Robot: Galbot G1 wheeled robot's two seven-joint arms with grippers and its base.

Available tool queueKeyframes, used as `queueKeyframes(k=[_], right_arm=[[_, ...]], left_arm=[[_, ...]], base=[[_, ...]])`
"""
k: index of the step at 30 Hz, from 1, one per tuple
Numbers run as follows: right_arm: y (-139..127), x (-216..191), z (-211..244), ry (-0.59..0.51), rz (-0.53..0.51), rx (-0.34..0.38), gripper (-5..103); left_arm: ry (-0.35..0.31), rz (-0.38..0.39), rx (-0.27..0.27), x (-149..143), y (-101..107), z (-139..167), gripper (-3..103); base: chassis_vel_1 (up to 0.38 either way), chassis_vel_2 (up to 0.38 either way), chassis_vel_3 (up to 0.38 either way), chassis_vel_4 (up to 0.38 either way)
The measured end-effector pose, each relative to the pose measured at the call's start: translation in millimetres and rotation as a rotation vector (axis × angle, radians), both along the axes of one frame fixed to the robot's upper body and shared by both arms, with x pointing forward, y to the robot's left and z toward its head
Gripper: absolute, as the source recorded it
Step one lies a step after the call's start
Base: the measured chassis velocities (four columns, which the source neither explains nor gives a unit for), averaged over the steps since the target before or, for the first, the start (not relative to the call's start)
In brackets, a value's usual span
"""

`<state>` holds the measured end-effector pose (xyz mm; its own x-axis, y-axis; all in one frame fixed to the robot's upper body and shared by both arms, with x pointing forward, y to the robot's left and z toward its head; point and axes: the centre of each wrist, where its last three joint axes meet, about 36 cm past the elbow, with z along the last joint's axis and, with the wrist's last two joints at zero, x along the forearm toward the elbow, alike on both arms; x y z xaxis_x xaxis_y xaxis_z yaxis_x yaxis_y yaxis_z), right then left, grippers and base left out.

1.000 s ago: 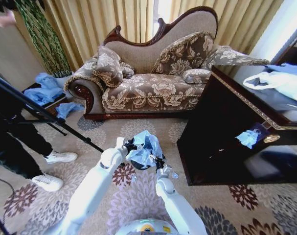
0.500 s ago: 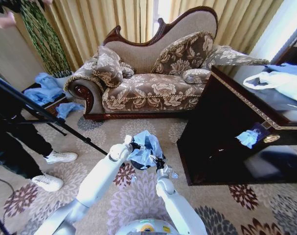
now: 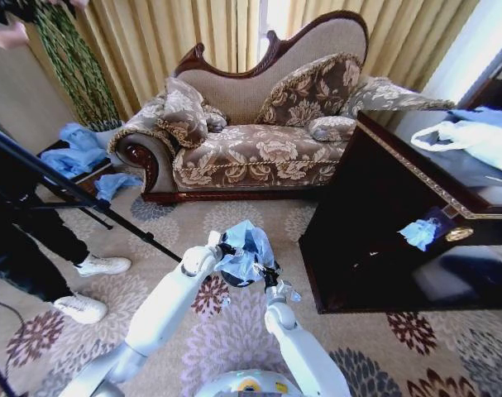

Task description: Place a garbage bag over the trash bin.

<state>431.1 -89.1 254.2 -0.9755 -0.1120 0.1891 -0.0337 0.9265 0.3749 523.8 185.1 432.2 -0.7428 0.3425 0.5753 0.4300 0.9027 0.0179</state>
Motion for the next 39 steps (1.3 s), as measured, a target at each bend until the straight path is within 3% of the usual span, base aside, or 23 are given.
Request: queueKeyframes(k=[4,10,25,27,30,32,36,39], right_arm=[[1,0,1,0.000,-0.002,0.002,100],[8,-1,3,-0.007,0.002,0.009,100],[7,-4,4,-0.025,0.005,-0.004,100],[8,-5,3,-0.026,0.007,-0.006,100],[8,-5,3,-0.026,0.007,-0.009,100],[8,-5,3,-0.026,0.006,-0.009,100],[10,-8,2,-0.023,0.010,-0.013,100],[12,-8,1,-0.020,0.013,-0.014,100]], left_arm=[[0.003,0.006,0.004,1,2,-2,100],[0.002,0.001,0.066,11,3,-9,100],[-0.006,-0.001,0.068,19,-5,-6,103],[-0.006,0.001,0.070,21,-5,-6,101],[-0.005,0.004,0.074,21,-4,-7,86],[-0.005,0.006,0.075,21,-3,-6,86],[-0.003,0.024,0.081,18,4,-8,59],[-0.004,0.030,0.083,17,9,-8,53]], base=[[0.000,0.000,0.000,0.000],[0.000,0.000,0.000,0.000],[0.000,0.000,0.000,0.000],[0.000,0.000,0.000,0.000],[0.000,0.000,0.000,0.000],[0.000,0.000,0.000,0.000],[0.000,0.000,0.000,0.000],[0.000,0.000,0.000,0.000]])
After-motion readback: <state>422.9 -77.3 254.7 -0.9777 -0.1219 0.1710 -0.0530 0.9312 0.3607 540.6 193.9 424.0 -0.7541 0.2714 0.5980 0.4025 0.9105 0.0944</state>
